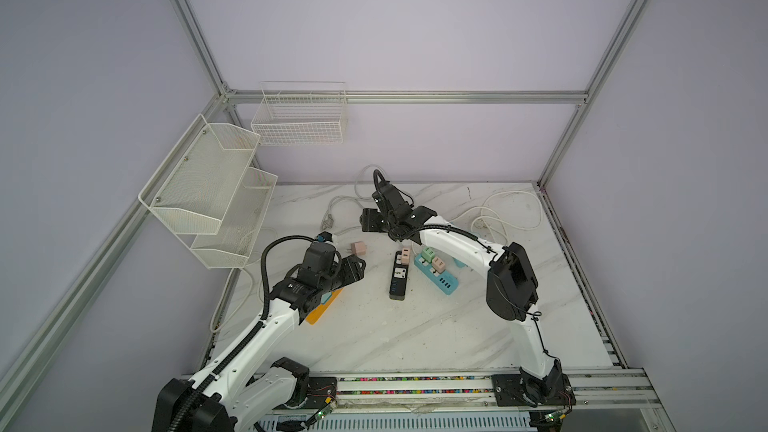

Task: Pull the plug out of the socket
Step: 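Lower the pink adapter onto the table and open the right gripper, then move the right gripper to the second pink adapter while the left lowers onto the strip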

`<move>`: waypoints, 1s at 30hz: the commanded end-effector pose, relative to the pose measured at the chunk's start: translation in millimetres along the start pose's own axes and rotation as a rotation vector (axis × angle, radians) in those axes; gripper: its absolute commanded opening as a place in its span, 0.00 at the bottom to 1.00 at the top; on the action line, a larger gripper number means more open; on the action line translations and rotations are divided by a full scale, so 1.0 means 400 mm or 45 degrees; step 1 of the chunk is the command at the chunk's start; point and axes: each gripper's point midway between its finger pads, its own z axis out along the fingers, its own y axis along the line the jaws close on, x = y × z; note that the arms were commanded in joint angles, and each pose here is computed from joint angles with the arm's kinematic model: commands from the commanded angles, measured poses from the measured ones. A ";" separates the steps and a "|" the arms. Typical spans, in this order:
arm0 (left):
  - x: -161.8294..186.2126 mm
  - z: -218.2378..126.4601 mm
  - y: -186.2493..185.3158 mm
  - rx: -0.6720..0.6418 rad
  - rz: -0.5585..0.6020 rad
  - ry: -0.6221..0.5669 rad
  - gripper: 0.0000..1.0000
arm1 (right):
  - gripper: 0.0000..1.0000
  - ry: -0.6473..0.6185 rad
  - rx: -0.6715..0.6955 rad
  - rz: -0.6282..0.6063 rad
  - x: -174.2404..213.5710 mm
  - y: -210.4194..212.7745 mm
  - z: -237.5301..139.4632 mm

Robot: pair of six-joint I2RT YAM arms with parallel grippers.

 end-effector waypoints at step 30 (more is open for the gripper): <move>0.134 0.166 -0.098 0.141 0.016 0.160 0.69 | 0.78 0.212 0.484 0.134 0.243 -0.287 -0.084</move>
